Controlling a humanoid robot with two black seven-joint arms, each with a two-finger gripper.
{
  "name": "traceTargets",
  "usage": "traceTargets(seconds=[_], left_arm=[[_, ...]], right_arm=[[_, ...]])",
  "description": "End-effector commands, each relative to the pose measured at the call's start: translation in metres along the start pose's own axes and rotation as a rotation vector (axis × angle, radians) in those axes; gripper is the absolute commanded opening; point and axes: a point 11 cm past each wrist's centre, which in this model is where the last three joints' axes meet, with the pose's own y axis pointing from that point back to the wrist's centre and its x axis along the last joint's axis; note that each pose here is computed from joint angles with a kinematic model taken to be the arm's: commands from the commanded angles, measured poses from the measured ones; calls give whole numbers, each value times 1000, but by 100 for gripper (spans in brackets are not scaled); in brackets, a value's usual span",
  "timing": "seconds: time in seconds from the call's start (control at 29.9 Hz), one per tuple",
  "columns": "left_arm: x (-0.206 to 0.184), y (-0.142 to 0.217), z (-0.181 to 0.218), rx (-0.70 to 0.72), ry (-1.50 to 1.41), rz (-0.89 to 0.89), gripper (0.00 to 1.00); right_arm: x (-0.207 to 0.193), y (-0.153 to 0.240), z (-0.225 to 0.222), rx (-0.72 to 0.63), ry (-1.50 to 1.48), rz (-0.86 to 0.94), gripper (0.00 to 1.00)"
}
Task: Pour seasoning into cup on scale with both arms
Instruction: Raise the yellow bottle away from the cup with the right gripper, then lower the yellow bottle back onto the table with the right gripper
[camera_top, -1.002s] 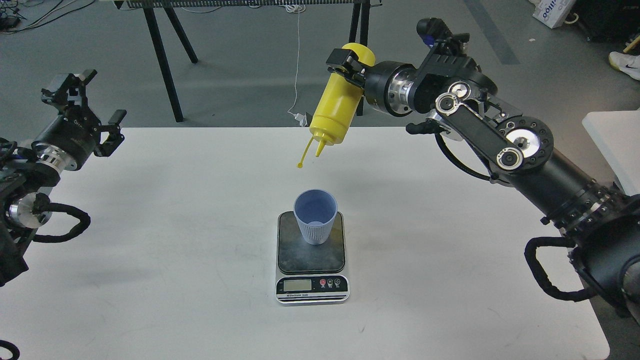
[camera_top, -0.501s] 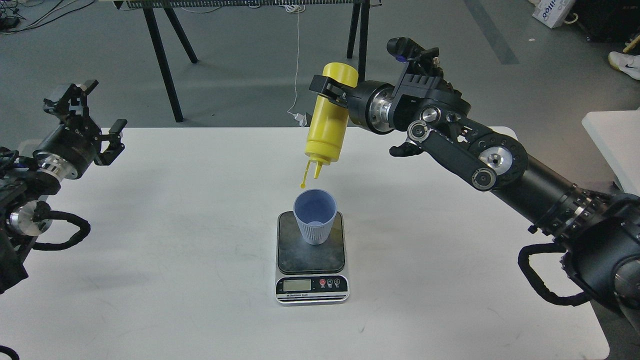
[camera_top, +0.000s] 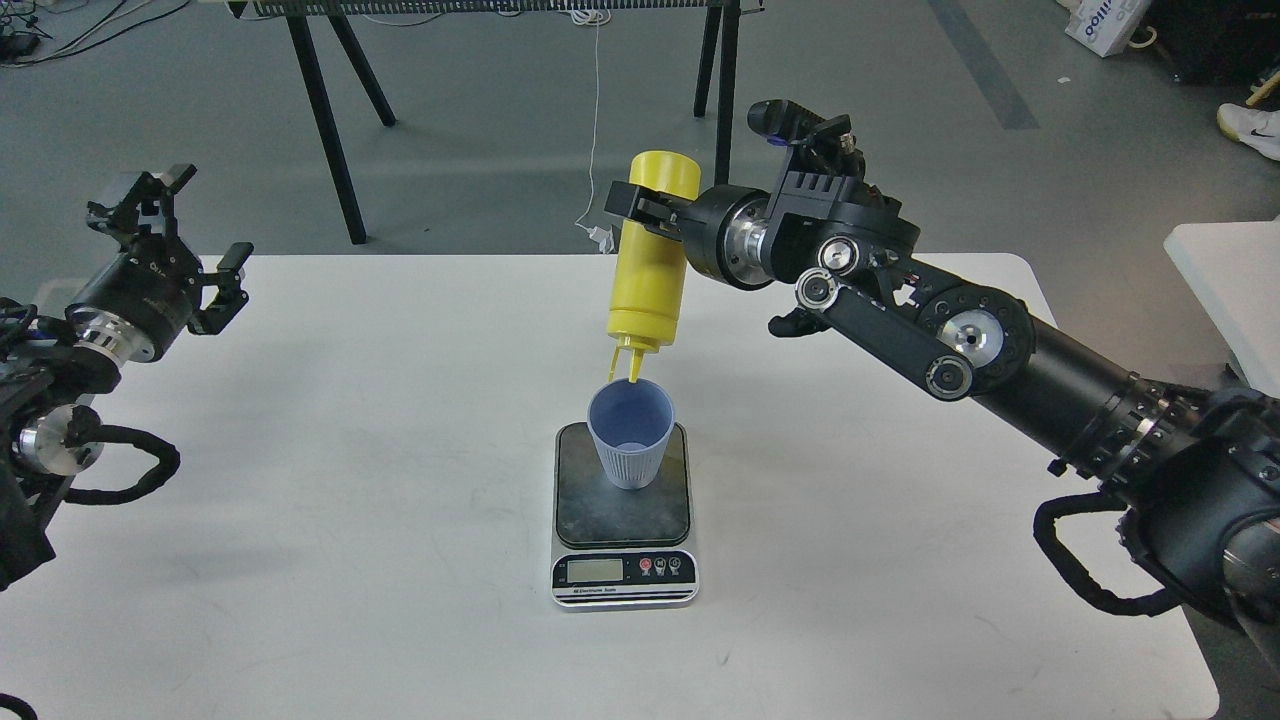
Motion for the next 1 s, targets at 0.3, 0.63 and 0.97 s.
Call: traceTargets(seconds=[0.3, 0.63, 0.97], left_arm=[[17, 11, 5, 18, -43, 23, 100], [40, 22, 27, 9, -99, 55, 100], [32, 16, 24, 12, -96, 34, 100]], right_arm=[[100, 24, -25, 165, -655, 68, 4], [165, 100, 98, 605, -1696, 23, 4], [-31, 113, 276, 533, -2276, 109, 4]])
